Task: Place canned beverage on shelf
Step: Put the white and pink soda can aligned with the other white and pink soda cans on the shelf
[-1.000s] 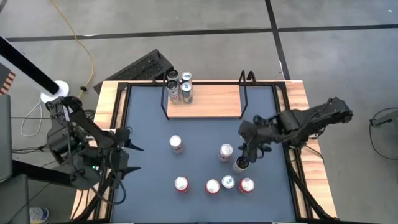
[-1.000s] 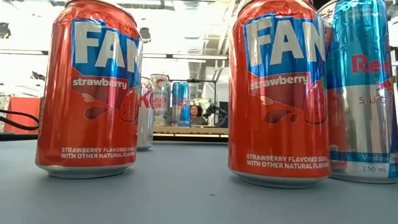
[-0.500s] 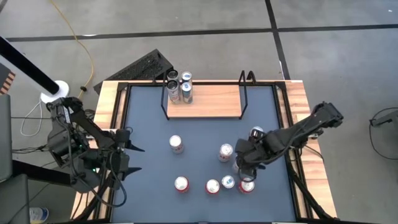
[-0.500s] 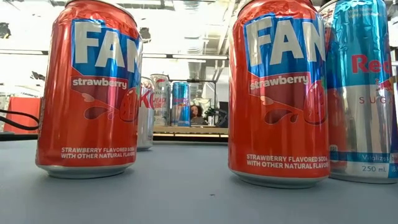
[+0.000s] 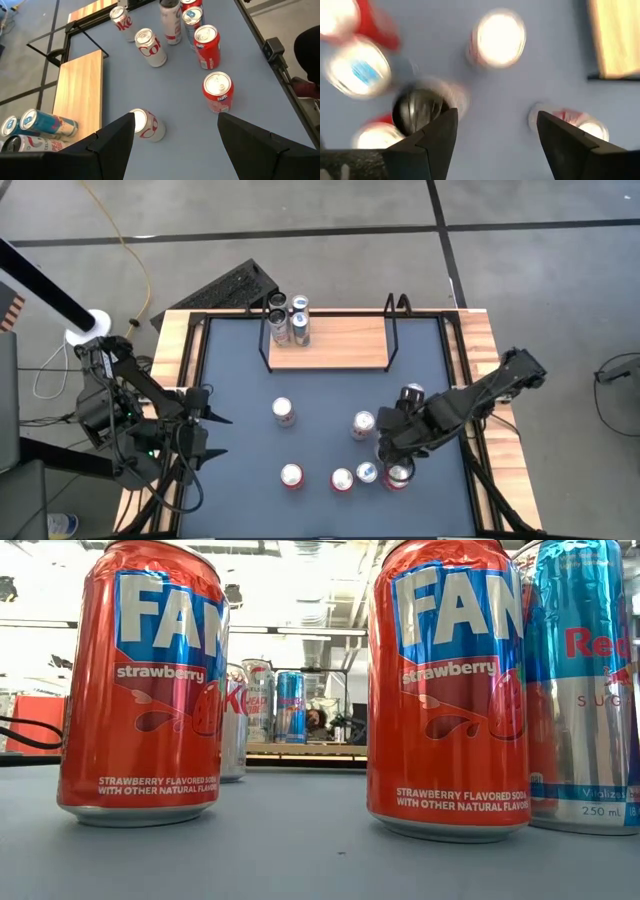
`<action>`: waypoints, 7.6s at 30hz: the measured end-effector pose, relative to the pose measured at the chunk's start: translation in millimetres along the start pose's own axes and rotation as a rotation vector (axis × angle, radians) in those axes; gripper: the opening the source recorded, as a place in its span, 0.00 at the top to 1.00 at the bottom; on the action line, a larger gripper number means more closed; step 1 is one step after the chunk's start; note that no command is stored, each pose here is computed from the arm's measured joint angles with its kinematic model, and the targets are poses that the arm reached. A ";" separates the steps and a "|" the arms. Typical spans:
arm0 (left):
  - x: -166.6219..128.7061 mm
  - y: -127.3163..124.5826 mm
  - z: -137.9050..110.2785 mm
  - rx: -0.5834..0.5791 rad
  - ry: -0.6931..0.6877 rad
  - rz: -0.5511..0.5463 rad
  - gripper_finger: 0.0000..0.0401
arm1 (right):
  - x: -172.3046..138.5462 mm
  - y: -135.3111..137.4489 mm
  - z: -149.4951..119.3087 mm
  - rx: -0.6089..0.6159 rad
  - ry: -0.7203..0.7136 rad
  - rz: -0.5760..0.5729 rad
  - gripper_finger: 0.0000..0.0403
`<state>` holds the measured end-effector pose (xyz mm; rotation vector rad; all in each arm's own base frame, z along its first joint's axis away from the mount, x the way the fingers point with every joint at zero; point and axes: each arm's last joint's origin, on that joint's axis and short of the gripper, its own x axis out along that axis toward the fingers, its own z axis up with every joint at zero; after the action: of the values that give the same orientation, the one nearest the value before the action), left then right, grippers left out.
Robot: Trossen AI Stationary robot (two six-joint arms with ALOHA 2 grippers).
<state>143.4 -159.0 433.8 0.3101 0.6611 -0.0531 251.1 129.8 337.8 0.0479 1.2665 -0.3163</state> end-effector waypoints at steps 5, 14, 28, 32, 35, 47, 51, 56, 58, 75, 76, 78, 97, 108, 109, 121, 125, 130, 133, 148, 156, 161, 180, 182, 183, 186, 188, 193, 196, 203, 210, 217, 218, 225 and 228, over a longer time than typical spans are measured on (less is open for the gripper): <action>-0.1 0.1 -0.1 0.001 0.000 0.000 0.31 | -20.7 2.7 3.4 0.061 -0.076 0.043 0.31; -0.1 0.2 -0.1 0.001 0.000 0.001 0.31 | -16.5 14.9 2.2 0.039 -0.079 0.044 0.31; 0.1 -0.1 -0.2 -0.013 0.003 -0.002 0.31 | 18.2 30.1 11.5 0.024 0.111 0.027 0.31; 0.1 -0.1 -0.3 -0.011 0.005 -0.003 0.31 | 17.7 29.4 11.0 0.038 0.118 0.025 0.31; 0.1 -0.1 -0.7 -0.009 0.008 -0.005 0.31 | 17.9 26.3 12.3 0.068 0.127 0.024 0.29; 0.3 -0.7 -0.8 -0.002 0.017 -0.022 0.31 | 30.2 28.4 16.7 0.061 0.189 0.018 0.12; 0.3 -0.7 -0.8 -0.008 0.016 -0.022 0.31 | 30.8 23.9 18.5 0.065 0.192 0.002 0.13; 0.2 -1.1 -1.0 -0.017 0.020 -0.030 0.31 | 37.5 23.2 14.6 0.073 0.214 -0.020 0.14; 0.2 -1.1 -1.0 -0.015 0.021 -0.032 0.31 | 38.7 24.6 15.0 0.075 0.209 0.001 0.14; 0.2 -1.0 -1.2 -0.015 0.022 -0.030 0.31 | 16.3 16.3 11.3 0.123 0.103 0.017 0.14; 0.2 -1.0 -1.2 -0.015 0.022 -0.030 0.31 | 16.7 18.1 10.5 0.116 0.105 0.015 0.14; 0.2 -0.9 -1.2 -0.015 0.022 -0.029 0.31 | 16.6 20.3 9.4 0.110 0.103 0.018 0.14; 0.2 -1.0 -1.2 -0.026 0.023 -0.030 0.31 | 50.5 25.5 -2.3 0.107 0.176 0.015 0.14; 0.2 -1.0 -1.2 -0.034 0.022 -0.030 0.31 | 53.4 24.8 1.0 0.060 0.194 0.067 0.20; 0.2 -1.0 -1.2 -0.036 0.022 -0.029 0.31 | 53.7 24.1 1.6 0.055 0.195 0.069 0.21; 0.2 -1.2 -1.3 -0.036 0.026 -0.037 0.31 | 73.6 23.9 -1.0 0.061 0.240 0.120 0.25; 0.2 -1.3 -1.3 -0.021 0.026 -0.038 0.31 | 82.1 24.7 -4.6 0.059 0.246 0.125 0.29; 0.2 -1.2 -1.3 -0.018 0.026 -0.038 0.31 | 81.0 22.7 -6.7 0.076 0.252 0.123 0.34; 0.2 -1.2 -1.4 -0.018 0.026 -0.038 0.31 | 76.6 20.6 -6.9 0.081 0.238 0.135 0.38; 0.2 -1.1 -1.8 -0.012 0.030 -0.037 0.31 | 51.8 9.9 -1.3 0.075 0.243 0.079 0.41; 0.2 -0.9 -2.1 -0.008 0.033 -0.036 0.31 | 1.4 -13.7 22.6 0.076 0.163 0.081 0.41; 0.1 -0.9 -2.2 -0.007 0.034 -0.036 0.31 | -17.5 -36.8 41.1 0.063 0.077 0.080 0.41; 0.0 -0.7 -2.2 0.004 0.033 -0.034 0.31 | 9.4 -113.4 100.5 -0.049 -0.068 -0.012 0.41; 0.0 -0.6 -2.2 0.016 0.031 -0.031 0.31 | 18.4 -118.8 110.4 -0.081 -0.092 -0.018 0.41; 0.0 -0.6 -2.1 0.017 0.031 -0.031 0.31 | 23.9 -121.8 115.7 -0.098 -0.101 -0.023 0.41; 0.1 -0.6 -2.1 0.017 0.031 -0.030 0.31 | 40.0 -130.8 130.4 -0.135 -0.129 -0.029 0.41; 0.1 -0.6 -2.1 0.016 0.030 -0.029 0.31 | 50.0 -138.1 139.8 -0.148 -0.153 -0.024 0.41; 0.0 -0.5 -2.1 0.016 0.030 -0.028 0.31 | 67.3 -157.3 165.5 -0.163 -0.177 -0.034 0.41; 0.1 -0.5 -2.1 0.017 0.030 -0.028 0.31 | 76.5 -168.1 179.9 -0.177 -0.143 -0.041 0.41; 0.1 -0.5 -2.1 0.017 0.030 -0.027 0.31 | 96.7 -186.1 206.8 -0.239 -0.065 -0.049 0.41; 0.1 -0.5 -2.1 0.022 0.029 -0.024 0.31 | 112.5 -187.8 211.5 -0.296 -0.069 0.007 0.41; 0.0 -0.2 -2.1 0.032 0.026 -0.018 0.31 | 113.6 -189.5 212.0 -0.315 -0.077 0.041 0.41; 0.1 -0.2 -2.0 0.032 0.026 -0.018 0.31 | 113.8 -190.7 211.6 -0.313 -0.073 0.041 0.41; 0.1 0.1 -1.9 0.034 0.021 -0.007 0.31 | 116.3 -202.5 210.6 -0.291 -0.071 0.066 0.41; 0.1 0.2 -1.8 0.035 0.019 -0.001 0.31 | 116.6 -205.4 210.4 -0.291 -0.070 0.061 0.41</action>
<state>142.4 -158.2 432.4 0.3442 0.6793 -0.0631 423.9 -134.6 320.4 -0.1713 1.2285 -0.0787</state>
